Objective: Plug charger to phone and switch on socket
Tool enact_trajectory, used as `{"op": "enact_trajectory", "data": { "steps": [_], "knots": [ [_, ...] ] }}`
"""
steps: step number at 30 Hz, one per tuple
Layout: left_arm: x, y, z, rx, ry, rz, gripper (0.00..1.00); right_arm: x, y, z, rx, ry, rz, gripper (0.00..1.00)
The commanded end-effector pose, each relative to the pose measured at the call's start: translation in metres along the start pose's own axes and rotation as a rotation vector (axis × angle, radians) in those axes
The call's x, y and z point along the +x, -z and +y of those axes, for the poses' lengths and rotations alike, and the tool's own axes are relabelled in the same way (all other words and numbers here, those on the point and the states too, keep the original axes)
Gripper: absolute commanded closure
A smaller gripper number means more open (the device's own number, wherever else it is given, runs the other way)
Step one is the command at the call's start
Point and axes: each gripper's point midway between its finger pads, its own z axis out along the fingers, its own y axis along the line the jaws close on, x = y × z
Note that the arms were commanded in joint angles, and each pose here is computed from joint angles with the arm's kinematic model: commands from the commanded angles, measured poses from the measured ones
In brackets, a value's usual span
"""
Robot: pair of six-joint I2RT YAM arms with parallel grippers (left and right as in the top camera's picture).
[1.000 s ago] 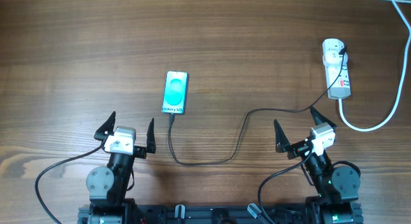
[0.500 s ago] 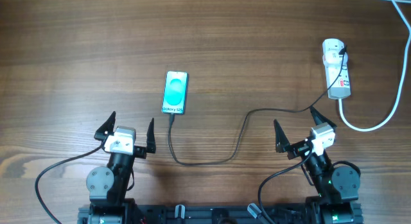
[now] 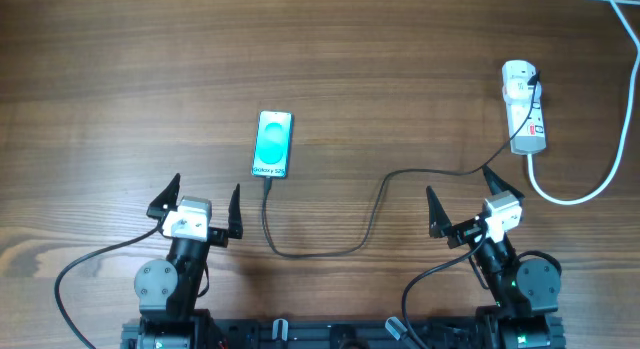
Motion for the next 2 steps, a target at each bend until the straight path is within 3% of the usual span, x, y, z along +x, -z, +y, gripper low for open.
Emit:
{"op": "enact_trajectory", "data": {
  "steps": [1,2],
  "knots": [
    [0.0026,-0.0002,0.0016,-0.011,-0.016,0.002,0.0,-0.0021,0.0003,0.0001,0.003,-0.012,-0.01,0.01],
    [0.0026,-0.0002,0.0016,-0.011,-0.016,0.002,0.0,-0.0021,0.0003,0.0001,0.003,-0.012,-0.01,0.0]
  ]
}}
